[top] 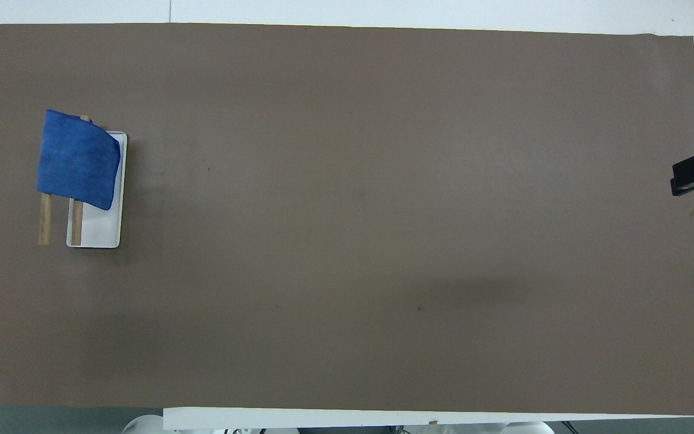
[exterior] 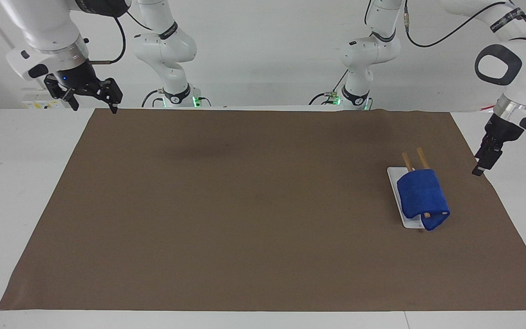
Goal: Right arm passes towel to left arm to hang
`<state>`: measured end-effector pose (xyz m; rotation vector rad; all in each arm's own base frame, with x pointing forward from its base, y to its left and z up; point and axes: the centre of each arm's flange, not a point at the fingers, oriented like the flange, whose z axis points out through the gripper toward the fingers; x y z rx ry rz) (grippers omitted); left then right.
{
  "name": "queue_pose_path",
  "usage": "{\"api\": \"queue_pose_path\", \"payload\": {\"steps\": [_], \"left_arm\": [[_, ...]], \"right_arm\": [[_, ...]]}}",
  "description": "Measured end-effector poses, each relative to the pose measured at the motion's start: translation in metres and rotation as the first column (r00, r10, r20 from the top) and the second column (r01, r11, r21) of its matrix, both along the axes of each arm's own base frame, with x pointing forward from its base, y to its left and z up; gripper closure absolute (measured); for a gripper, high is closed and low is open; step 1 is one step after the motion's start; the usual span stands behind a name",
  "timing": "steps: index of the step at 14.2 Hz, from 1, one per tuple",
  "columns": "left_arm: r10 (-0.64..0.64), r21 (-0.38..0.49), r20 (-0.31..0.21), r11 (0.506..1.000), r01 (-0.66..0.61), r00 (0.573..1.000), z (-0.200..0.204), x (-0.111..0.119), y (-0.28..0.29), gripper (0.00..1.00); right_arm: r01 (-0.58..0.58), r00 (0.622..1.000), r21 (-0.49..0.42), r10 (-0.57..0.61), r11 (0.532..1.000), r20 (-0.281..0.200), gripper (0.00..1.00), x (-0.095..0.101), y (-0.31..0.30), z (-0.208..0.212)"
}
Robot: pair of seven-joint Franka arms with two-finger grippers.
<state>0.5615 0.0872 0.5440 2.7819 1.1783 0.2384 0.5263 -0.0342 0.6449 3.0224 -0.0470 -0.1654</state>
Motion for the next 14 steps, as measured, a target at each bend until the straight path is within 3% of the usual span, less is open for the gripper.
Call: {"api": "queue_pose_path", "payload": {"steps": [5,8,12,14], "left_arm": [[-0.272,-0.02,-0.128,0.962,0.272,0.954,0.054,-0.013,-0.063,0.0],[-0.432,-0.031,-0.165,0.901,0.433,0.887,0.053,-0.018,-0.104,0.0],[-0.618,-0.006,-0.246,0.771,0.637,0.746,0.046,-0.025,-0.117,0.0],[-0.648,0.0,-0.254,0.742,0.67,0.718,0.046,-0.025,-0.119,0.0]], "right_arm": [[0.008,1.0,0.005,-0.008,1.0,-0.023,0.0,0.005,-0.01,-0.012],[0.008,1.0,0.005,-0.008,1.0,-0.023,0.0,0.005,-0.011,-0.012],[0.009,1.0,0.008,-0.009,1.0,-0.028,0.0,0.004,-0.012,-0.012],[0.006,0.999,0.013,-0.005,1.0,-0.038,0.0,0.003,-0.009,-0.013]]}}
